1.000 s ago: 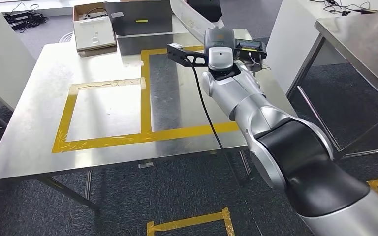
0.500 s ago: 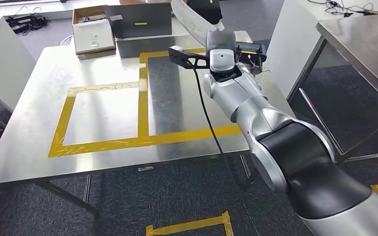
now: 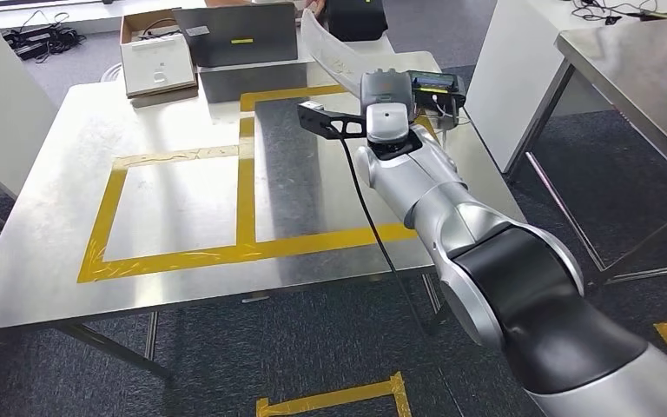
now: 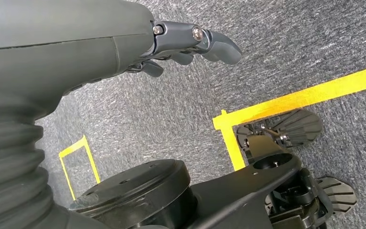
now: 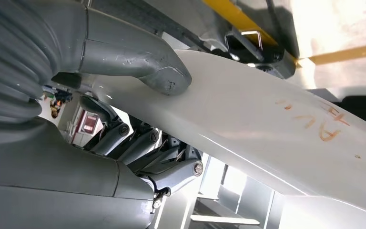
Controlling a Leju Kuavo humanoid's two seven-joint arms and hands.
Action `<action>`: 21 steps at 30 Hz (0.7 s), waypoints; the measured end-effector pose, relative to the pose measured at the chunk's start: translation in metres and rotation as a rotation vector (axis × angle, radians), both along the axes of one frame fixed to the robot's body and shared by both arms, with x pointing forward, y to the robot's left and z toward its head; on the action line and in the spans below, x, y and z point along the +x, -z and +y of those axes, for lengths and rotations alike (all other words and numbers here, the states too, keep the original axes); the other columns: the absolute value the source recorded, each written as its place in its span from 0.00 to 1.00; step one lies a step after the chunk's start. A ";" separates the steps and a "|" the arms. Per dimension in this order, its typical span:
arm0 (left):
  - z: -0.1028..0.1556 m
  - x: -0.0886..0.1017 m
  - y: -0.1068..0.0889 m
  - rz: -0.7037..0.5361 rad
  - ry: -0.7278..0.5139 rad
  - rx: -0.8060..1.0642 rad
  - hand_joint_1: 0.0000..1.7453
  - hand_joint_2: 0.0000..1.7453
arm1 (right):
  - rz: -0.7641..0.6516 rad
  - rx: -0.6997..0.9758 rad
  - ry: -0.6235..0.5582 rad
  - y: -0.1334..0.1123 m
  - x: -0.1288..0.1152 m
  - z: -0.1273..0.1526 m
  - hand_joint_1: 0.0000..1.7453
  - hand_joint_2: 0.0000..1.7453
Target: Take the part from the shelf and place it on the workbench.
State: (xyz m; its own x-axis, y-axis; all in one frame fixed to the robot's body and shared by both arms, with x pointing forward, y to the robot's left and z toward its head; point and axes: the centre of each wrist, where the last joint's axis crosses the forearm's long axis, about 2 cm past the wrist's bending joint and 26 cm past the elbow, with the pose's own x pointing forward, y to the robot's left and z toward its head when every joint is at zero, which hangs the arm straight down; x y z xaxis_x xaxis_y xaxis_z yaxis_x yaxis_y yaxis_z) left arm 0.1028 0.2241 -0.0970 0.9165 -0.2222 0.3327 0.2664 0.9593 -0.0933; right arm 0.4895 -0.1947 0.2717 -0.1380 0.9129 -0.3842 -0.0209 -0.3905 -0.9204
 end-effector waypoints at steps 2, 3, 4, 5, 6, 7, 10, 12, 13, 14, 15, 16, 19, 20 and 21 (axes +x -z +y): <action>0.000 0.000 0.000 0.000 0.000 -0.001 0.00 1.00 | 0.028 -0.008 -0.011 0.013 -0.005 0.003 0.93 1.00; 0.000 0.000 0.000 0.000 -0.001 -0.002 0.00 1.00 | 0.041 -0.011 -0.015 0.019 -0.007 0.005 0.93 1.00; -0.001 0.000 0.000 -0.001 -0.002 -0.002 0.00 1.00 | 0.054 -0.014 -0.020 0.026 -0.010 0.006 0.93 1.00; -0.001 -0.001 0.000 -0.001 -0.003 -0.003 0.00 1.00 | 0.067 -0.016 -0.023 0.032 -0.012 0.008 0.93 1.00; -0.001 -0.001 0.000 -0.001 -0.005 -0.004 0.00 1.00 | 0.078 -0.017 -0.025 0.038 -0.015 0.009 0.93 1.00; -0.001 -0.002 0.000 -0.001 -0.006 -0.005 0.00 1.00 | 0.088 -0.017 -0.027 0.042 -0.017 0.010 0.93 1.00; -0.001 -0.003 0.001 0.001 -0.009 -0.007 0.00 1.00 | 0.107 -0.016 -0.031 0.052 -0.021 0.013 0.93 1.00; -0.001 -0.004 0.001 0.001 -0.013 -0.008 0.00 1.00 | 0.116 -0.016 -0.034 0.056 -0.024 0.014 0.93 1.00; -0.001 -0.005 0.001 0.002 -0.014 -0.008 0.00 1.00 | 0.121 -0.015 -0.037 0.058 -0.024 0.015 0.93 1.00; -0.001 -0.005 0.001 0.002 -0.015 -0.009 0.00 1.00 | 0.124 -0.015 -0.040 0.059 -0.025 0.016 0.93 1.00; -0.001 -0.005 0.001 0.003 -0.015 -0.009 0.00 1.00 | 0.127 -0.014 -0.044 0.061 -0.026 0.017 0.93 1.00; -0.001 -0.005 0.001 0.003 -0.016 -0.009 0.00 1.00 | 0.130 -0.014 -0.047 0.061 -0.027 0.019 0.93 1.00; -0.001 -0.006 0.001 0.002 -0.020 -0.011 0.00 1.00 | 0.136 -0.014 -0.056 0.064 -0.029 0.023 0.93 1.00; -0.001 -0.006 0.001 0.002 -0.021 -0.011 0.00 1.00 | 0.137 -0.015 -0.058 0.065 -0.030 0.023 0.93 1.00; -0.001 -0.006 0.001 0.003 -0.023 -0.012 0.00 1.00 | 0.139 -0.015 -0.059 0.066 -0.030 0.024 0.93 1.00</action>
